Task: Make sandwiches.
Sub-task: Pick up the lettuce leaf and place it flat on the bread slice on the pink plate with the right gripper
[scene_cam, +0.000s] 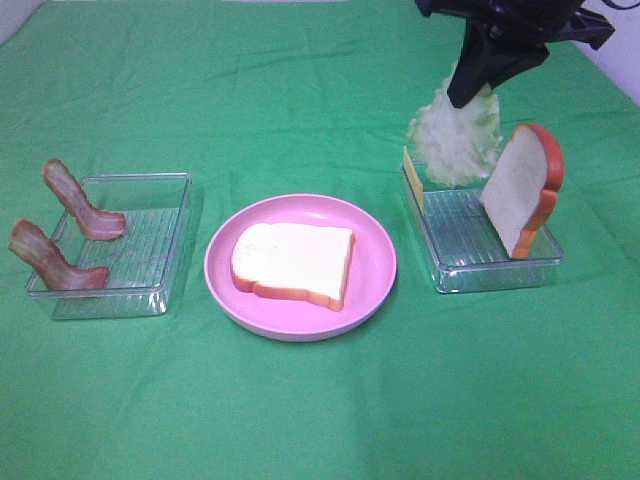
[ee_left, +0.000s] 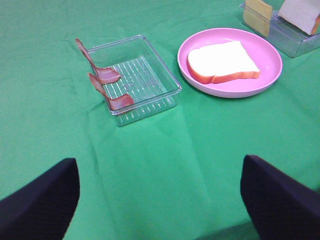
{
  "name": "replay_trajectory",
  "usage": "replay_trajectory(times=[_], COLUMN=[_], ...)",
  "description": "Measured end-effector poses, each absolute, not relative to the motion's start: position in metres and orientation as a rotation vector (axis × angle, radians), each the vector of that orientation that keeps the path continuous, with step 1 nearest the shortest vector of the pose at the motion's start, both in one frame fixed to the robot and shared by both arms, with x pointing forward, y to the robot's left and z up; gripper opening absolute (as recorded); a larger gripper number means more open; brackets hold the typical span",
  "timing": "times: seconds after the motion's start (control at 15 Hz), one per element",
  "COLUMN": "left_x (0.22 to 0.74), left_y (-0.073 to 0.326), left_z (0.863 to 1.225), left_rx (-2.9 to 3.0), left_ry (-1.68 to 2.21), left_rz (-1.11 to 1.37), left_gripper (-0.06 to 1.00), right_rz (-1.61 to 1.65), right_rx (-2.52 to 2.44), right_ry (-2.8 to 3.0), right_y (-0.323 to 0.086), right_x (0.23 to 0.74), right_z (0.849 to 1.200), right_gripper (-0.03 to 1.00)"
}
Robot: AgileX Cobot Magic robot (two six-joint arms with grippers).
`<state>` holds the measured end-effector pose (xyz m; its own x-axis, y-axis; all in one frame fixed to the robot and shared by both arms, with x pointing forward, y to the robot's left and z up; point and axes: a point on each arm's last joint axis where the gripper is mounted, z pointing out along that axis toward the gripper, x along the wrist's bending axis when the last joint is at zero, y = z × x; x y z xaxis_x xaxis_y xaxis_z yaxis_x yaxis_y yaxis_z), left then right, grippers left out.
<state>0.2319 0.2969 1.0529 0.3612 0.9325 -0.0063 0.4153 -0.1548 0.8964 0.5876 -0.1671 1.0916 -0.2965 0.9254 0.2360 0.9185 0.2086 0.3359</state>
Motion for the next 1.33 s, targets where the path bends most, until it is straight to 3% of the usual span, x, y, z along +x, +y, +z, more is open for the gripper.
replay_trajectory(times=[0.27,0.47,0.93,1.33], left_x=[0.232,0.232,0.232,0.232], left_y=[0.297,0.297,0.297,0.297], left_z=[1.053,1.053,1.053,1.053], left_rx=[1.741,1.741,1.741,1.74], left_ry=[1.198,1.198,1.198,1.197], left_rz=[0.736,0.736,0.736,0.737], left_gripper=[0.82,0.82,0.82,0.82], right_rz=[0.951,1.159,1.101,0.985], right_rx=[1.795,1.793,1.723,1.865], right_ry=[2.585,2.642,2.808,2.769], right_y=[-0.15,-0.124,-0.039,-0.022], right_x=[0.576,0.581,0.574,0.594], right_z=[1.108,1.1,1.037,0.969], right_gripper=[0.0,0.0,0.0,0.0])
